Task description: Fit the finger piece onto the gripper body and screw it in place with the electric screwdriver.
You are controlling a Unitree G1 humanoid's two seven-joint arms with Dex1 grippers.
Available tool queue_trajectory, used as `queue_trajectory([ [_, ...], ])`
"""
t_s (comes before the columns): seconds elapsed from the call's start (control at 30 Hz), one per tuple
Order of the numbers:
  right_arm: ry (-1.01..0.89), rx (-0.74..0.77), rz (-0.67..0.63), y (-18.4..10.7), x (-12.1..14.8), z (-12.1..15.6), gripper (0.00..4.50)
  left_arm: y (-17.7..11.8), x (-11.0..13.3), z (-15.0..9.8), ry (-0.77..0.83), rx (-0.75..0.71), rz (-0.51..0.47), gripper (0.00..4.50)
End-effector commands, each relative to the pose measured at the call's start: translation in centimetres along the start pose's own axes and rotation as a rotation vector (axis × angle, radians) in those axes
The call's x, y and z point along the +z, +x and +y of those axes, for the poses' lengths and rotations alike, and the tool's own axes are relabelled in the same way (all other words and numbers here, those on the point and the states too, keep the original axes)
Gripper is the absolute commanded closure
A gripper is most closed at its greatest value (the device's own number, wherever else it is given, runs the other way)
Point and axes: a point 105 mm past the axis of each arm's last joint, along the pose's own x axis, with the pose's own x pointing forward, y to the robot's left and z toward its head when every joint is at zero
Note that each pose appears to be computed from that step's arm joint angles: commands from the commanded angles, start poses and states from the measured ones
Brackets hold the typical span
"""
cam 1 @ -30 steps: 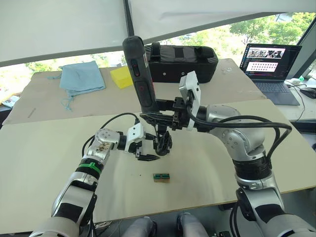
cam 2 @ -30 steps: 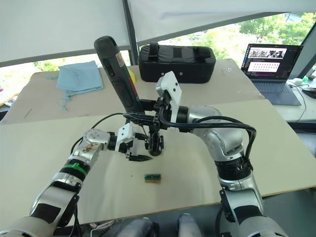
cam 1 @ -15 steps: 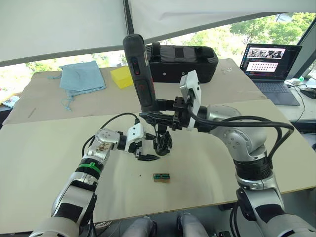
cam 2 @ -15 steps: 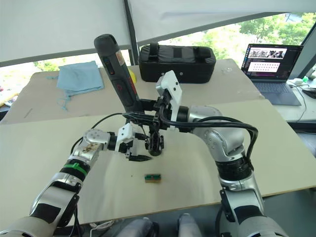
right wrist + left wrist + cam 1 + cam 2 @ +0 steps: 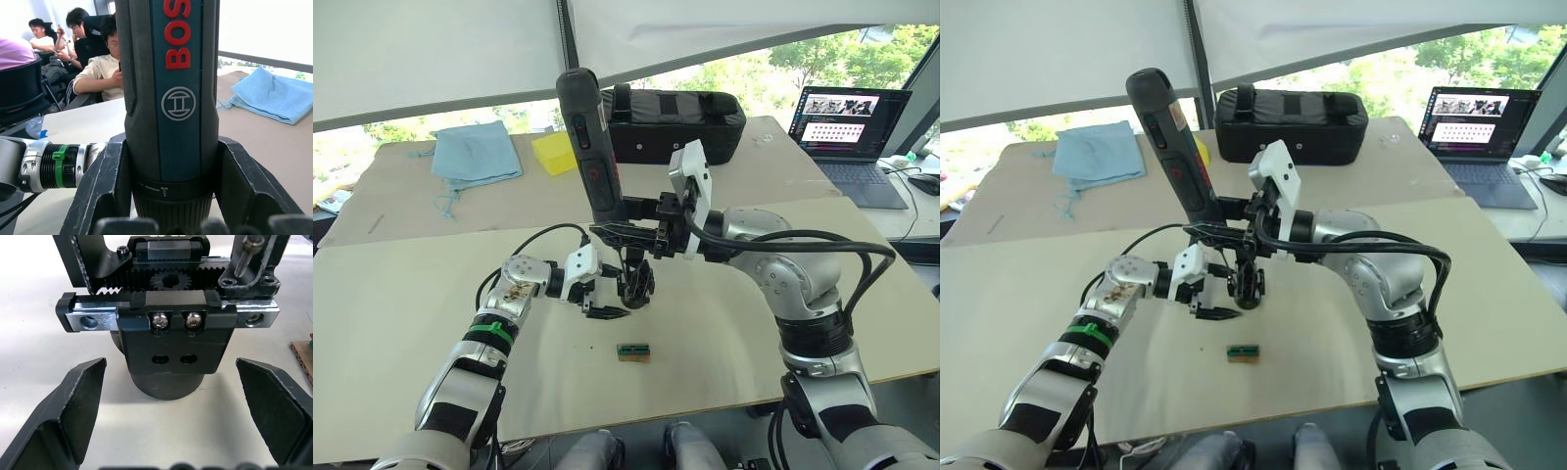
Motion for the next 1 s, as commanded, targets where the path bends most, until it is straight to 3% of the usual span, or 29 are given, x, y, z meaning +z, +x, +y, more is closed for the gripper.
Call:
queue_trajectory([
  [0.03,-0.074,0.005,-0.062,-0.25,1.68,0.20,2.58,-0.42,1.01,0.38,0.041,0.013,-0.017,0.00],
  [1.0,-0.071,0.002,-0.061,-0.16,1.31,0.15,2.58,-0.46,1.04,0.47,0.041,0.017,-0.018,0.00],
])
